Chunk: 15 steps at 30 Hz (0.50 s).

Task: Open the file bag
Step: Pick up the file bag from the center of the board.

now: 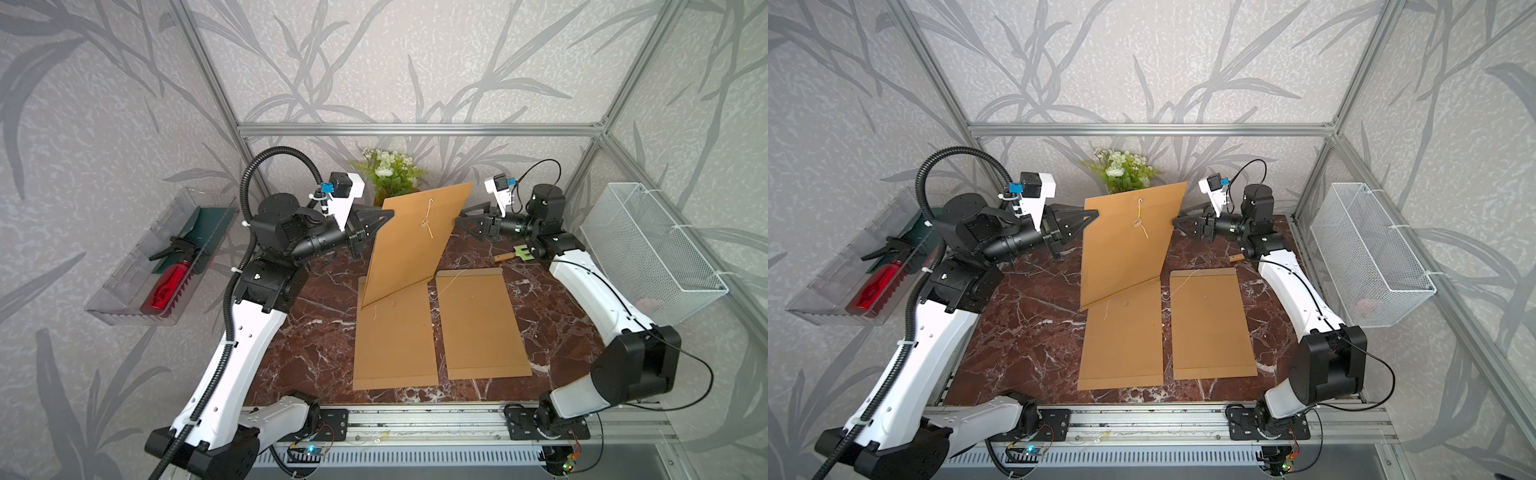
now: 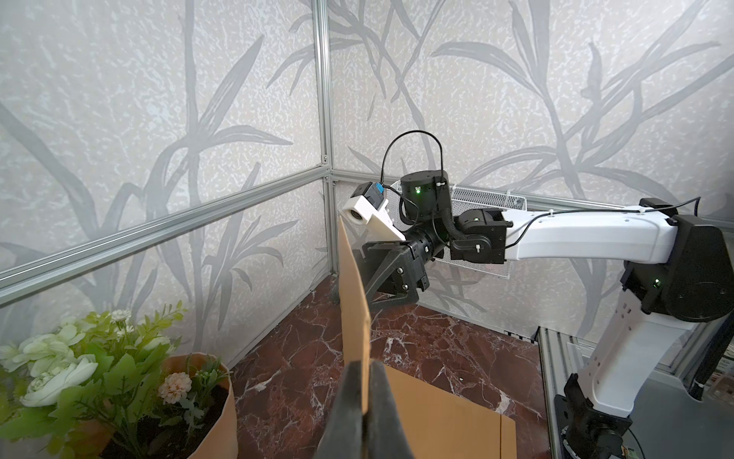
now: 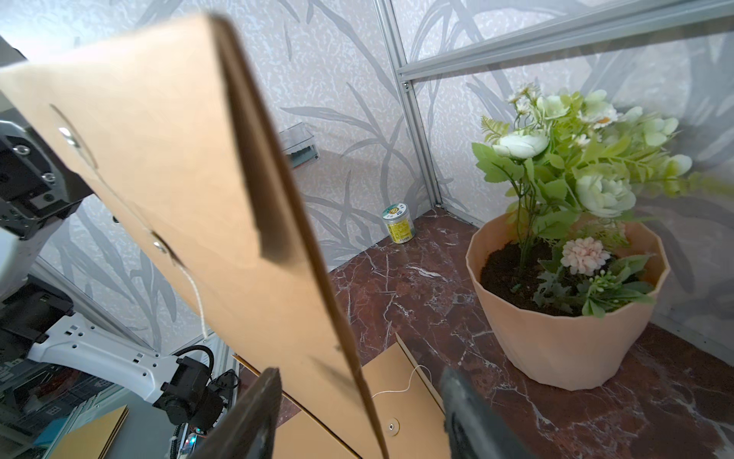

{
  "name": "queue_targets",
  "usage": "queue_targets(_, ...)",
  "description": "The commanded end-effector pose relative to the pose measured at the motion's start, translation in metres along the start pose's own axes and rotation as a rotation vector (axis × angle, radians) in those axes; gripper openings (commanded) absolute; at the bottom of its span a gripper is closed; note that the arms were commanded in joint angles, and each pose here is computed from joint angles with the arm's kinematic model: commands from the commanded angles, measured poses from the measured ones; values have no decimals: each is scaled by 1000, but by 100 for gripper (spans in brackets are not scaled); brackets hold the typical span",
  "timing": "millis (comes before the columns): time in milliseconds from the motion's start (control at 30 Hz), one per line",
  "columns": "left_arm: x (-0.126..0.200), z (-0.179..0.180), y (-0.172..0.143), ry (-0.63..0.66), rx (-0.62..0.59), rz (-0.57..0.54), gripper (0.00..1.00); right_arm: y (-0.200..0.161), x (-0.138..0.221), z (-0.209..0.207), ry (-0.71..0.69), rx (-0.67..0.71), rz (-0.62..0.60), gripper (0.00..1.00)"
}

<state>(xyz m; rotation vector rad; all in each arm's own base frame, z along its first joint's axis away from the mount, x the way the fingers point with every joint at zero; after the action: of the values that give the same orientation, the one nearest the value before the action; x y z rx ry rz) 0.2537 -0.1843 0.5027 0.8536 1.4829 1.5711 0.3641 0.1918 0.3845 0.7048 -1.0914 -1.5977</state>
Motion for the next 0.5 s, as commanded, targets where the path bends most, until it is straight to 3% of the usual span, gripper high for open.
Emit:
queue_targets(0,1,-4,10,-36,-18,-48,0,7,9,19,44,72,-11,65)
queue_targets(467,-7,-6,6,-113,49,-80,0,31,6,37,214,107,-42,64)
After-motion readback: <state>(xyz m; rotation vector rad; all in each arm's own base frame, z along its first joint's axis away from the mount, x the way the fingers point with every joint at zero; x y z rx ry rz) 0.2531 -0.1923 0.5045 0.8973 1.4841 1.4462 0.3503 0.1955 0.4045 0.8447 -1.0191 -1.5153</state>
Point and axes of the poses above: each gripper's point midway between its finger pads, its own x axis back along the fingers, its own z axis along the line the jaws close on, y = z × x, the point moved 3 cm from there along x, back along the fingers, and after that the axes turned 4 degrees about -x, right-handed, at the moved point
